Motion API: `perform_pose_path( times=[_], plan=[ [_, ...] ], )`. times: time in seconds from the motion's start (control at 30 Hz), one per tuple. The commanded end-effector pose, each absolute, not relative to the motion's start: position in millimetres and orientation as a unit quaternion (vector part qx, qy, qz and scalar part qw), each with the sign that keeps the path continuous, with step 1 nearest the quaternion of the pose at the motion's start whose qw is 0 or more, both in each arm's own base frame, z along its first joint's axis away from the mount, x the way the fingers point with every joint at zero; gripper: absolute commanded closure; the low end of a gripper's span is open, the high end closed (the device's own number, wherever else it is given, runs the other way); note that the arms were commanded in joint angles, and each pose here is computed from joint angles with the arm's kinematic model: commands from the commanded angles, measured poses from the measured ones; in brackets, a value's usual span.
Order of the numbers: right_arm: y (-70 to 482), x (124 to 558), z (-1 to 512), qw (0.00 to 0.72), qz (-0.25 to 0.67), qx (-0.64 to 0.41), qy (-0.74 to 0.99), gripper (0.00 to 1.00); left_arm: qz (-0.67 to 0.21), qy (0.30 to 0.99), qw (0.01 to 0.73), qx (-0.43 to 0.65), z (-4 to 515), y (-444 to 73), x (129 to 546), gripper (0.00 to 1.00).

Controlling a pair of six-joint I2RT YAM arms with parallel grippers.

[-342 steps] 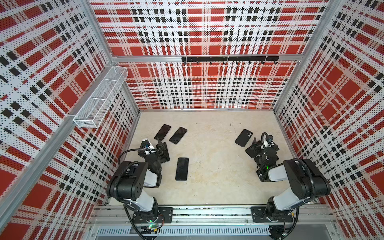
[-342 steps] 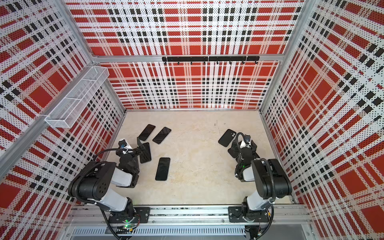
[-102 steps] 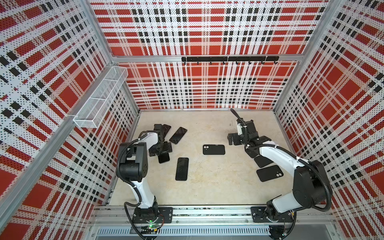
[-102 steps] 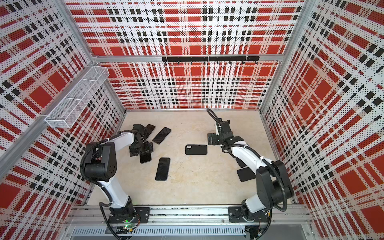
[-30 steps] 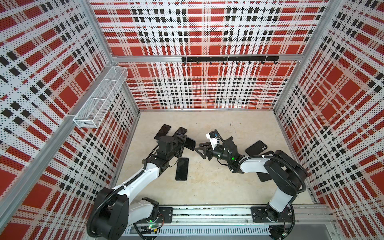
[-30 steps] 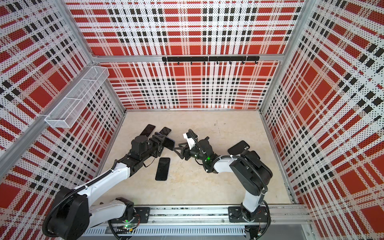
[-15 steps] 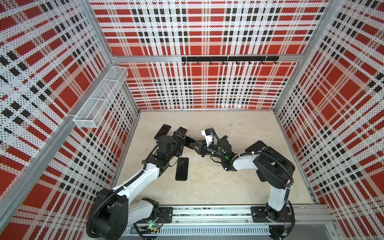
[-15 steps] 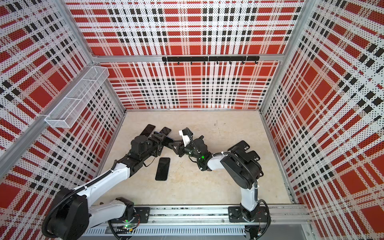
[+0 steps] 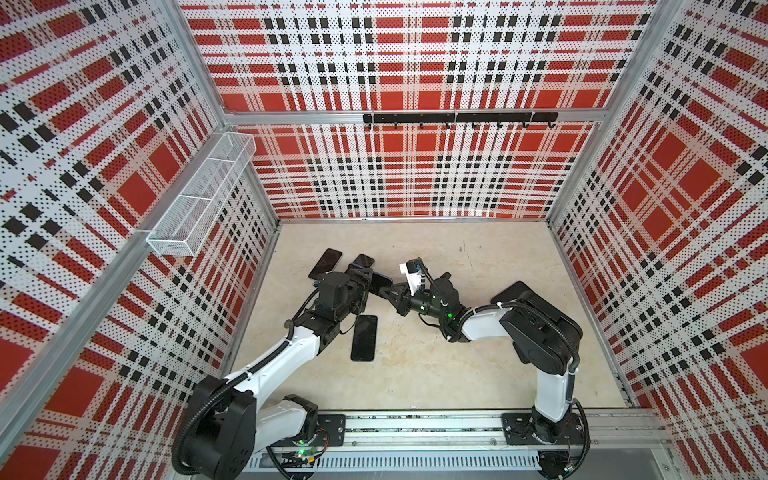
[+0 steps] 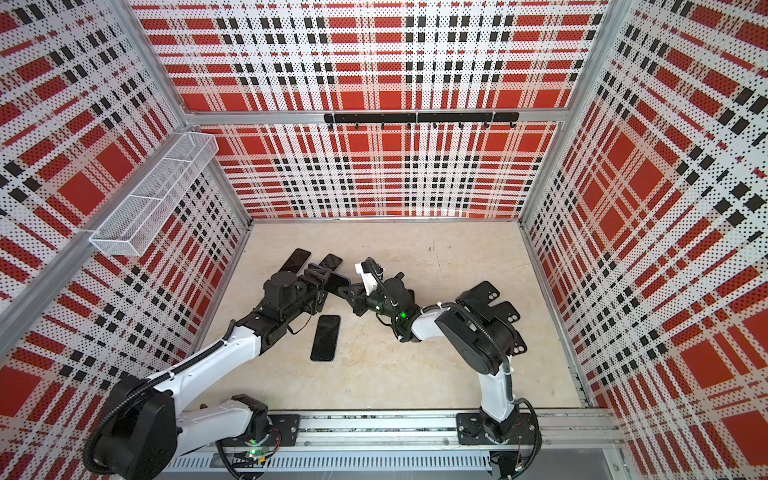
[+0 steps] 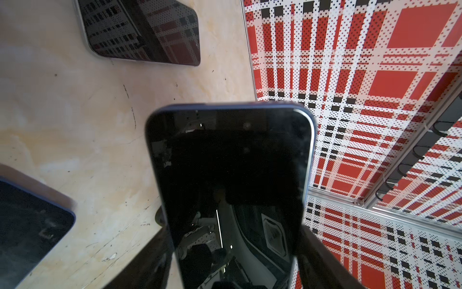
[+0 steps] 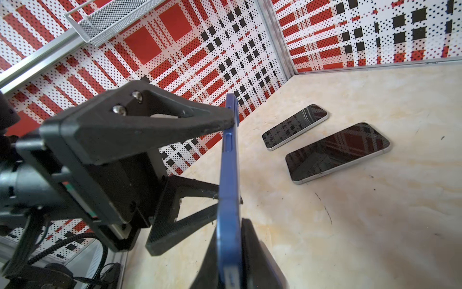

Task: Put the phone into the phone case
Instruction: 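Grip the phone edge with the right gripper and release the left gripper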

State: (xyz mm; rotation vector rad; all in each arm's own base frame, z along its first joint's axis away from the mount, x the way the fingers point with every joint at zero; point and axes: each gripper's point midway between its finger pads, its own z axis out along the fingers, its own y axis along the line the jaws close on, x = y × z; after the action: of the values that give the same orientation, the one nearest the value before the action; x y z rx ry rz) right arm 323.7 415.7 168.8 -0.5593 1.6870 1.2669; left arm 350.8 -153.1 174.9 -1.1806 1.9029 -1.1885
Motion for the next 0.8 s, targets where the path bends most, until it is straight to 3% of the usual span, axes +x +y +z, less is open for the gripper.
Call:
perform_pose_path(
  times=[0.0, 0.07, 0.1, 0.27, 0.53, 0.77],
  plan=[
    [416.5, 321.8, 184.4, 0.469, 0.532, -0.215, 0.671, 0.93, -0.48, 0.704, 0.322, -0.414, 205.0, -167.4, 355.2, 0.72],
    [415.6, 320.9, 190.6, 0.473, 0.534, -0.216, 0.667, 0.95, -0.478, 0.707, 0.329, -0.404, 207.4, -170.7, 353.5, 0.5],
    [415.4, 320.4, 191.6, 0.473, 0.534, -0.216, 0.666, 0.96, -0.476, 0.708, 0.332, -0.402, 207.3, -171.2, 352.8, 0.45],
    [406.6, 323.4, 204.7, 0.481, 0.537, -0.205, 0.662, 1.0, -0.469, 0.717, 0.353, -0.376, 207.3, -168.5, 347.3, 0.02],
    [375.3, 347.1, 215.7, 0.492, 0.511, -0.174, 0.683, 1.0, -0.417, 0.751, 0.406, -0.312, 211.6, -156.2, 348.1, 0.02],
    [324.8, 366.2, 210.9, 0.449, 0.478, -0.169, 0.736, 1.0, -0.278, 0.821, 0.457, -0.201, 222.4, -141.1, 388.6, 0.0]
  ],
)
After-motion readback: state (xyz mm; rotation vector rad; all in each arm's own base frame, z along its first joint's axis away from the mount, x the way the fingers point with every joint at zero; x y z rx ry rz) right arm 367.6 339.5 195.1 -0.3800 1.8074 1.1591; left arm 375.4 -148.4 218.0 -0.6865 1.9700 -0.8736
